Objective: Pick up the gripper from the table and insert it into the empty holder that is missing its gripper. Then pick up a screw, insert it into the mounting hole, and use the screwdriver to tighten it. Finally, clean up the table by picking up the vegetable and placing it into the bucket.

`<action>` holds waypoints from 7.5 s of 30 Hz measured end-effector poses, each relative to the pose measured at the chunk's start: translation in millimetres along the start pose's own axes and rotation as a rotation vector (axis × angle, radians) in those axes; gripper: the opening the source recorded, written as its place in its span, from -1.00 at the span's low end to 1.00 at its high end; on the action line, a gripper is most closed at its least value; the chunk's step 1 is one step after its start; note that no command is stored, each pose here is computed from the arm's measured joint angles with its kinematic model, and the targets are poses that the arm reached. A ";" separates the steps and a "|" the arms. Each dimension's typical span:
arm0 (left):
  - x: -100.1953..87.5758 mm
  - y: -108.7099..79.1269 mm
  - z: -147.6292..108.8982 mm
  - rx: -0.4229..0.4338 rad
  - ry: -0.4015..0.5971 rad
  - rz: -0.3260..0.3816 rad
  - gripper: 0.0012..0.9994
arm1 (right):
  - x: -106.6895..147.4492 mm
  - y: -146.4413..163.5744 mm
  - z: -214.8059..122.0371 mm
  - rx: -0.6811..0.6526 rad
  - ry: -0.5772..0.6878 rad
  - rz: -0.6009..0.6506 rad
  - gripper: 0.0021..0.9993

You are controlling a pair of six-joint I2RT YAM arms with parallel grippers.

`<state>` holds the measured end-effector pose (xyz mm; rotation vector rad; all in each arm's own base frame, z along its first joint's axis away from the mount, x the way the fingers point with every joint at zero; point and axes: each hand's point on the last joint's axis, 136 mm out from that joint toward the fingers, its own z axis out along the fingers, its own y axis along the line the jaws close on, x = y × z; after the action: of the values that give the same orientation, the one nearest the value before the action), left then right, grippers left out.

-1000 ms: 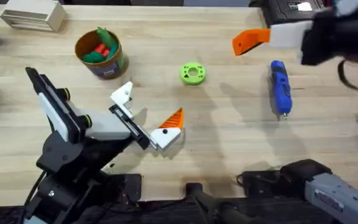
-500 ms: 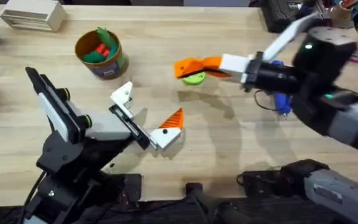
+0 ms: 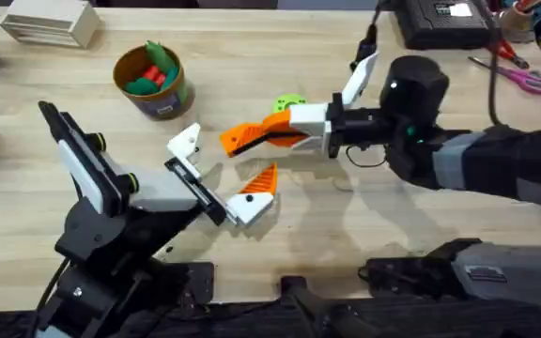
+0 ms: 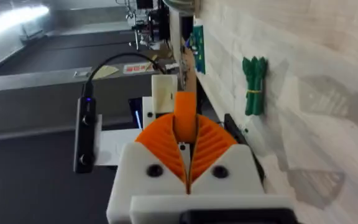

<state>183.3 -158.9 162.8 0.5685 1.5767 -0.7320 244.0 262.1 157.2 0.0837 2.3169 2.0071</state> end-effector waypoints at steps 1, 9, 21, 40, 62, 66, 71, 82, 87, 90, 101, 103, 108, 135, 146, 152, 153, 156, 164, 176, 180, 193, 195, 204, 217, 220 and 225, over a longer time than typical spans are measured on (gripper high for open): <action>0.0 0.0 0.0 0.000 0.000 0.000 0.97 | 2.6 -1.0 2.7 0.001 0.013 0.014 -0.97; -0.2 1.6 0.0 -0.009 -0.001 0.000 0.97 | 3.7 12.8 27.9 -0.015 0.091 0.011 -0.97; -0.9 7.5 -0.2 -0.044 -0.005 0.008 0.97 | -0.2 28.1 40.4 -0.043 0.138 -0.026 -0.97; 0.5 -8.7 -0.3 0.051 0.004 -0.007 0.97 | -0.8 18.7 56.3 -0.043 0.205 -0.029 -0.98; 0.6 -6.9 -0.4 0.044 0.004 -0.013 0.98 | 2.7 17.3 64.9 -0.045 0.222 -0.075 -0.98; 0.7 -6.9 -0.4 0.044 0.005 -0.013 0.98 | 2.7 17.4 64.9 -0.045 0.222 -0.076 -0.98; 0.4 -8.8 -0.5 0.055 0.004 -0.003 0.98 | 4.4 23.3 65.4 -0.073 0.235 -0.120 -0.59; 1.6 -19.8 -1.2 0.116 0.010 0.001 0.97 | -1.2 27.6 59.7 -0.095 0.228 -0.153 0.26; 1.9 -22.5 -1.5 0.131 0.012 0.001 0.97 | -8.4 27.0 55.1 -0.094 0.207 -0.154 0.82; 1.9 -22.8 -1.6 0.133 0.012 0.001 0.97 | -8.4 27.0 55.1 -0.094 0.207 -0.155 0.82; 1.9 -22.8 -1.5 0.133 0.012 0.001 0.97 | 3.4 12.2 53.0 -0.066 0.268 -0.149 0.81; 2.0 -22.8 -1.5 0.133 0.013 0.001 0.97 | 5.3 11.9 52.5 -0.069 0.278 -0.161 0.71; 1.9 -22.8 -1.6 0.133 0.012 0.001 0.97 | 7.1 12.3 51.9 -0.076 0.288 -0.180 -0.04; 0.8 -4.7 -0.4 0.032 0.005 -0.029 0.98 | -2.6 12.7 75.7 -0.021 0.168 -0.135 -0.97; 0.8 2.2 -0.2 -0.008 0.003 -0.039 0.98 | -6.5 12.0 82.7 -0.004 0.121 -0.131 -0.97; 0.7 2.7 -0.2 -0.010 0.003 -0.037 0.98 | -8.7 13.6 82.1 -0.009 0.112 -0.140 -0.97; 0.7 2.8 -0.2 -0.011 0.003 -0.037 0.98 | -8.7 13.7 82.1 -0.010 0.112 -0.140 -0.97; 0.7 2.4 -0.2 -0.009 0.003 -0.036 0.98 | -10.4 13.6 81.0 -0.010 0.108 -0.140 -0.97; 0.4 2.3 -0.2 -0.009 0.002 -0.029 0.98 | -24.4 15.7 73.0 -0.018 0.066 -0.154 -0.97; -0.4 15.6 -0.9 -0.084 -0.005 -0.022 0.98 | -25.2 18.3 91.3 0.002 -0.019 -0.168 -0.97; -0.7 24.3 -2.0 -0.132 -0.008 -0.028 0.98 | -22.9 18.1 101.9 0.018 -0.062 -0.168 -0.97; -2.1 32.1 -2.8 -0.176 -0.024 -0.048 0.98 | -20.9 15.2 113.5 0.050 -0.124 -0.172 -0.98; -2.1 32.1 -2.8 -0.175 -0.024 -0.051 0.98 | -20.8 15.3 113.5 0.050 -0.123 -0.176 -0.98; -2.2 32.3 -2.8 -0.177 -0.025 -0.052 0.98 | -18.2 15.5 114.3 0.049 -0.111 -0.199 -0.98; -4.8 33.3 -3.1 -0.182 -0.034 -0.032 0.98 | -5.8 24.4 120.8 0.018 -0.076 -0.300 -0.98; -4.8 33.3 -3.1 -0.182 -0.034 -0.032 0.98 | -5.8 24.4 120.5 0.017 -0.074 -0.304 -0.98; -5.4 30.1 -2.6 -0.163 -0.036 -0.030 0.98 | -4.3 24.7 116.7 0.005 -0.039 -0.309 -0.69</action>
<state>204.1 -136.4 164.4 0.4113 1.5973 -0.6256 258.9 380.3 165.3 -0.2188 2.1552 1.8303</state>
